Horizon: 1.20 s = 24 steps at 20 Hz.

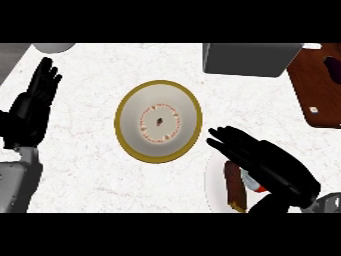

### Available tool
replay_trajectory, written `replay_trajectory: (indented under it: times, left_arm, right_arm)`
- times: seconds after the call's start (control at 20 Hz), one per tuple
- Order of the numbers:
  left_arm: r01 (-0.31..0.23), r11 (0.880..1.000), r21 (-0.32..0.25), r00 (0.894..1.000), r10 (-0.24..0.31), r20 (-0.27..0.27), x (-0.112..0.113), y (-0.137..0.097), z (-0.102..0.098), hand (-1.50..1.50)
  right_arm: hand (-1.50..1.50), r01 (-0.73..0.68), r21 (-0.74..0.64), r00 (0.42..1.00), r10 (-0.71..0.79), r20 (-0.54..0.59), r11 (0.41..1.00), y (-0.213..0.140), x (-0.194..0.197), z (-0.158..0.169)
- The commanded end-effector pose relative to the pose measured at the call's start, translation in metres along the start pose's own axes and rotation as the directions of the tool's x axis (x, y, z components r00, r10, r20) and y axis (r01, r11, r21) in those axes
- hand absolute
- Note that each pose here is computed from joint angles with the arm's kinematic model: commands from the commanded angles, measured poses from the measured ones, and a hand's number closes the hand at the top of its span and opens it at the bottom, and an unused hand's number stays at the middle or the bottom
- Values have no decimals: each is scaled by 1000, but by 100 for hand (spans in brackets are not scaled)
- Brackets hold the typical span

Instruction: Pick the can from the plate and place it in the bowl

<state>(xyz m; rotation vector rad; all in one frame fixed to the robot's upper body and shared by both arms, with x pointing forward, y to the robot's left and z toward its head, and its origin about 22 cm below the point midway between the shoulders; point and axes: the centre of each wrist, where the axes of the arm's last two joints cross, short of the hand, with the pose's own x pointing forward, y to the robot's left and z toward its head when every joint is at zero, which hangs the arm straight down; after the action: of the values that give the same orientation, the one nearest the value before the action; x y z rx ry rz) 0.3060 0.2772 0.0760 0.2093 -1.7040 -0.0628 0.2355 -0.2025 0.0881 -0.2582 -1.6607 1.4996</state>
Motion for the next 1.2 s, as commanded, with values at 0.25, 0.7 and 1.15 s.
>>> replay_trajectory:
  times: [0.25,0.7,1.15]
  left_arm:
    - [-8,995,95,999,5,32,-3,44,8,0]
    - [-27,994,107,998,20,62,2,55,3,0]
    - [-25,994,103,997,17,77,13,65,4,0]
  right_arm:
    - [-150,-594,26,804,592,59,804,60,66,1]
    - [-150,-802,304,493,857,-151,515,111,129,-13]
    - [-150,-721,612,286,944,-165,325,121,182,-24]
